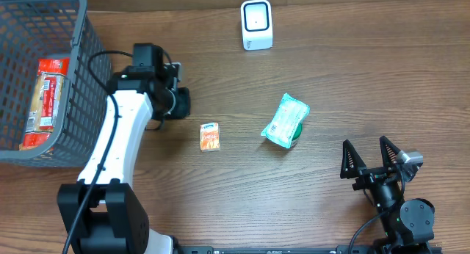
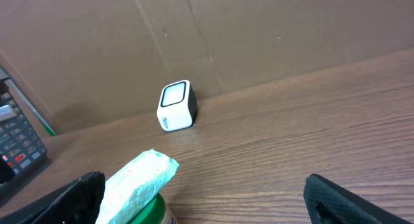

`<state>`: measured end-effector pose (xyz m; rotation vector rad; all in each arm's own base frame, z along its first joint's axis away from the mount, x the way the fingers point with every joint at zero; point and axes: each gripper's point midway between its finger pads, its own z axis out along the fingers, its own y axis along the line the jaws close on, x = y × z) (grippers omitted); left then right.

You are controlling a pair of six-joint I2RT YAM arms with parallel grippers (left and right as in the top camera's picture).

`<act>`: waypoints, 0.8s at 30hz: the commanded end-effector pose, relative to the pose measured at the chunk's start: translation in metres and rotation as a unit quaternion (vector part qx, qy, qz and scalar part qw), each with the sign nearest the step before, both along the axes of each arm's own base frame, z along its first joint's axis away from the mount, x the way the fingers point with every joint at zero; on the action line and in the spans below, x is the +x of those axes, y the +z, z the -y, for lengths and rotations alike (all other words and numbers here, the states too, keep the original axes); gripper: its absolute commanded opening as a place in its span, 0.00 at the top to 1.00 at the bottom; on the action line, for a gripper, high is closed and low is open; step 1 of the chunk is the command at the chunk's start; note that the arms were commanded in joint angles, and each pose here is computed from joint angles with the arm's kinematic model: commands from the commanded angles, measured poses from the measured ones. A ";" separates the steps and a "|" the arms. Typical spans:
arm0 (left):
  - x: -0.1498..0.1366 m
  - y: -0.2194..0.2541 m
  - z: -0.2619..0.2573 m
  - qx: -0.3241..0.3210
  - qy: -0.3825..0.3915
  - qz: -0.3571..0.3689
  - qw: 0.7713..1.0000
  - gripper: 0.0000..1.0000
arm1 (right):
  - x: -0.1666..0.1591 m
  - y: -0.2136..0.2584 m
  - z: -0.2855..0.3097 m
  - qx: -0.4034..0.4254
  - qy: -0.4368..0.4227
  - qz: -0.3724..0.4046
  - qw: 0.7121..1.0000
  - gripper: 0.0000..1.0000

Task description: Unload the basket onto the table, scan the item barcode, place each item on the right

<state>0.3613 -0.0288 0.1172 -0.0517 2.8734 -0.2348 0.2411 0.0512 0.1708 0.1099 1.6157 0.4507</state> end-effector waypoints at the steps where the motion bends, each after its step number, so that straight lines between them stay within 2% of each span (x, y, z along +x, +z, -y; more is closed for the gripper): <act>1: -0.013 -0.007 0.020 -0.019 -0.031 -0.030 0.999 0.52 | 0.000 -0.002 0.001 -0.003 -0.002 0.002 1.000 0.00; 2: -0.017 -0.011 0.026 -0.031 -0.051 -0.038 0.998 0.49 | 0.000 -0.002 0.001 -0.003 -0.002 0.002 1.000 0.00; 3: -0.020 -0.014 0.030 -0.039 -0.061 -0.043 0.996 0.39 | 0.000 -0.002 0.001 -0.003 -0.002 0.002 1.000 0.00; 5: -0.025 -0.024 0.028 -0.044 -0.063 -0.061 0.995 0.00 | 0.000 -0.002 0.001 -0.003 -0.002 0.002 1.000 0.00; 9: -0.032 -0.038 0.026 -0.081 -0.051 -0.089 0.991 0.00 | 0.000 -0.002 0.001 -0.003 -0.002 0.002 1.000 0.00; 10: -0.034 -0.040 0.028 -0.097 -0.052 -0.092 0.990 0.01 | 0.000 -0.002 0.001 -0.003 -0.002 0.002 1.000 0.00; 11: -0.035 -0.042 0.029 -0.115 -0.058 -0.094 0.987 0.14 | 0.000 -0.002 0.001 -0.003 -0.002 0.002 1.000 0.00; 12: -0.036 -0.044 0.031 -0.129 -0.067 -0.094 0.985 0.32 | 0.000 -0.002 0.001 -0.003 -0.002 0.001 1.000 0.00; 13: -0.037 -0.047 0.030 -0.135 -0.072 -0.096 0.984 0.42 | 0.000 -0.002 0.001 -0.003 -0.002 0.002 1.000 0.00; 15: -0.040 -0.057 0.026 -0.136 -0.066 -0.104 0.983 0.56 | 0.000 -0.002 0.001 -0.003 -0.002 0.002 1.000 0.00; 17: -0.043 -0.067 0.025 -0.137 -0.064 -0.109 0.982 0.59 | 0.000 -0.002 0.001 -0.003 -0.002 0.002 1.000 0.00; 24: -0.043 -0.100 0.025 -0.135 -0.067 -0.088 0.985 0.56 | 0.000 -0.002 0.001 -0.003 -0.002 0.002 1.000 0.00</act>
